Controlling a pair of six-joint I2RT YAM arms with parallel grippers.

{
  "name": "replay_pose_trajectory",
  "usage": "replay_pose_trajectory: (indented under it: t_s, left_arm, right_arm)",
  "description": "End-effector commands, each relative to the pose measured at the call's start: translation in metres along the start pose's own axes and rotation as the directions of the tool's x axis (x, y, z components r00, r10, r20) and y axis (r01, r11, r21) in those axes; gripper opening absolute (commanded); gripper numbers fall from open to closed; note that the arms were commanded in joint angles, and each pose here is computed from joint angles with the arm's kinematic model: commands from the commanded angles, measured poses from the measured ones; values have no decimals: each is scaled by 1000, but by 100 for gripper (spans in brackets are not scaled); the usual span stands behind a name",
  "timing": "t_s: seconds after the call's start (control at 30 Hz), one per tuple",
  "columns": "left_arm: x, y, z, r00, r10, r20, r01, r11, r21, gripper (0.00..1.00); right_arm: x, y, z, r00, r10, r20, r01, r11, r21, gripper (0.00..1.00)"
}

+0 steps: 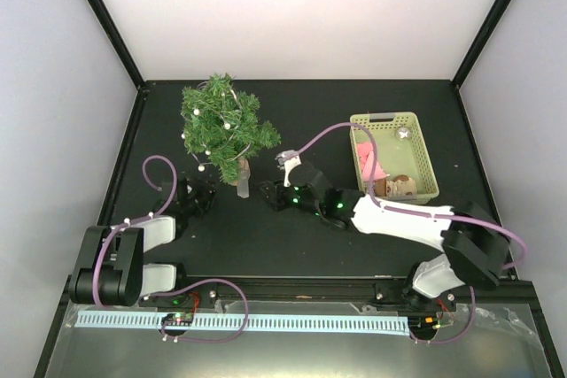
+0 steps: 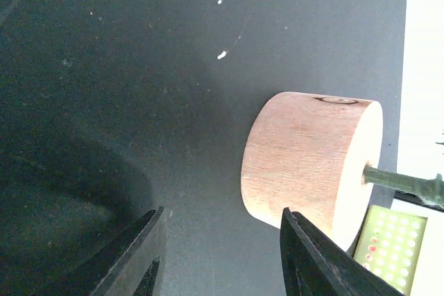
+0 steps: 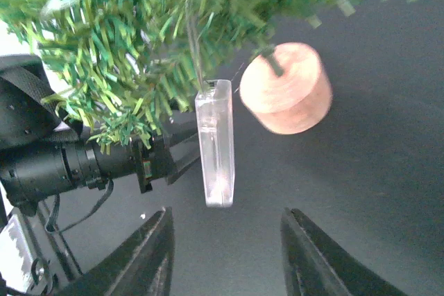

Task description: Decorate the small christmas tree

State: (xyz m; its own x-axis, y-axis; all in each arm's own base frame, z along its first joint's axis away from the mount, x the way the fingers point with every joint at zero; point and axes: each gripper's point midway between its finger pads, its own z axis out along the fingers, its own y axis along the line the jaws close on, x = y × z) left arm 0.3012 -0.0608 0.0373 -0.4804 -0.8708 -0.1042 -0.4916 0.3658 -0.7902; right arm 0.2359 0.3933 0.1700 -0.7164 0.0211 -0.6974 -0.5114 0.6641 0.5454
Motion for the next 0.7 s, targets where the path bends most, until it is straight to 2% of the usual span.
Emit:
replay_pose_trajectory:
  t_s: [0.0, 0.03, 0.13, 0.17, 0.2, 0.4, 0.67]
  left_arm:
    - [2, -7, 7, 1000, 8, -9, -8, 999, 34, 46]
    - [2, -8, 9, 1000, 12, -10, -12, 999, 38, 46]
    - [0, -23, 15, 999, 49, -3, -48, 994, 96, 46]
    - [0, -29, 17, 998, 65, 1, -65, 991, 116, 45]
    - [0, -35, 19, 997, 75, 2, -75, 988, 135, 45]
    - [14, -54, 36, 993, 113, -28, -106, 978, 179, 43]
    - [43, -84, 55, 983, 170, -65, -151, 960, 234, 42]
  right_arm:
    - [-29, -15, -42, 983, -132, 126, 117, 986, 121, 47]
    - [-34, -18, -52, 977, -150, 148, 129, 982, 140, 51]
    - [-48, -23, -80, 959, -185, 214, 146, 972, 185, 74]
    - [-50, -25, -86, 956, -189, 225, 147, 970, 193, 92]
    - [-52, -26, -92, 952, -192, 237, 147, 970, 195, 99]
    - [-48, -31, -109, 947, -195, 255, 148, 970, 191, 100]
    - [-53, -48, -132, 927, -247, 283, 167, 946, 279, 100]
